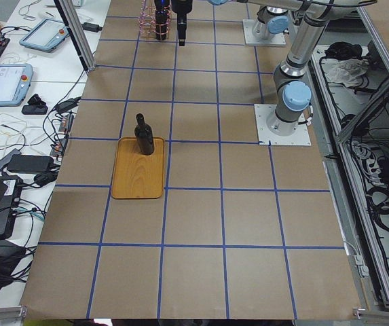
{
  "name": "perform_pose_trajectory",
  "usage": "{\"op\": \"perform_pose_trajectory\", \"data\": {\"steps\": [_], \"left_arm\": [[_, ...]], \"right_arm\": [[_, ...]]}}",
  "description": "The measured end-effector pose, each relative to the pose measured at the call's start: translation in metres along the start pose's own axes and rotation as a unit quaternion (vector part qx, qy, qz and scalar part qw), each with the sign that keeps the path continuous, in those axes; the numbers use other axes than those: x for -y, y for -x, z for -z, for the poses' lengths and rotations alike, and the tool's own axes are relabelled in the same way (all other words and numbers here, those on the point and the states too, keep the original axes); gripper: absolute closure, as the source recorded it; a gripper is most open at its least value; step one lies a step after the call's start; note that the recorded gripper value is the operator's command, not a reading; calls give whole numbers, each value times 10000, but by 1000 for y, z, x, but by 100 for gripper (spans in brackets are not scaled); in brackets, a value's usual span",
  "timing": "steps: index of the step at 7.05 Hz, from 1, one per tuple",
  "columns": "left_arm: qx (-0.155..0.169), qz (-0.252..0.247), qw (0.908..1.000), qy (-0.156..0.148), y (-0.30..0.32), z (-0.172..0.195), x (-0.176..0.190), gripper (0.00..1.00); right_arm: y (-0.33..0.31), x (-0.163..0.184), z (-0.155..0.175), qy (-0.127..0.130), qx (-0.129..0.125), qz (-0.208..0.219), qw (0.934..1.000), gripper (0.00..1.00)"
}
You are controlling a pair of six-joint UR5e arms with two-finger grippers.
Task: Take wine from basket and place on tray
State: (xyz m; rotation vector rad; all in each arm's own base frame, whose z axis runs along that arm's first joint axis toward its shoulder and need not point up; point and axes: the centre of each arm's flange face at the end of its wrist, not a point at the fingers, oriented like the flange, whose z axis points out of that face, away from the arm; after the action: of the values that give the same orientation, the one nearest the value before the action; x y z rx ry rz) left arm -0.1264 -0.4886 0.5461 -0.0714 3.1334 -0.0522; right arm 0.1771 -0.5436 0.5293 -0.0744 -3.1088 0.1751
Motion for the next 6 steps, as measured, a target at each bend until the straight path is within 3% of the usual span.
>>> {"op": "perform_pose_trajectory", "data": {"steps": [6], "left_arm": [[11,-6,10000,-35,0,5,-6,0]], "right_arm": [[0,0,0,-4,-3,7,10000,0]]}}
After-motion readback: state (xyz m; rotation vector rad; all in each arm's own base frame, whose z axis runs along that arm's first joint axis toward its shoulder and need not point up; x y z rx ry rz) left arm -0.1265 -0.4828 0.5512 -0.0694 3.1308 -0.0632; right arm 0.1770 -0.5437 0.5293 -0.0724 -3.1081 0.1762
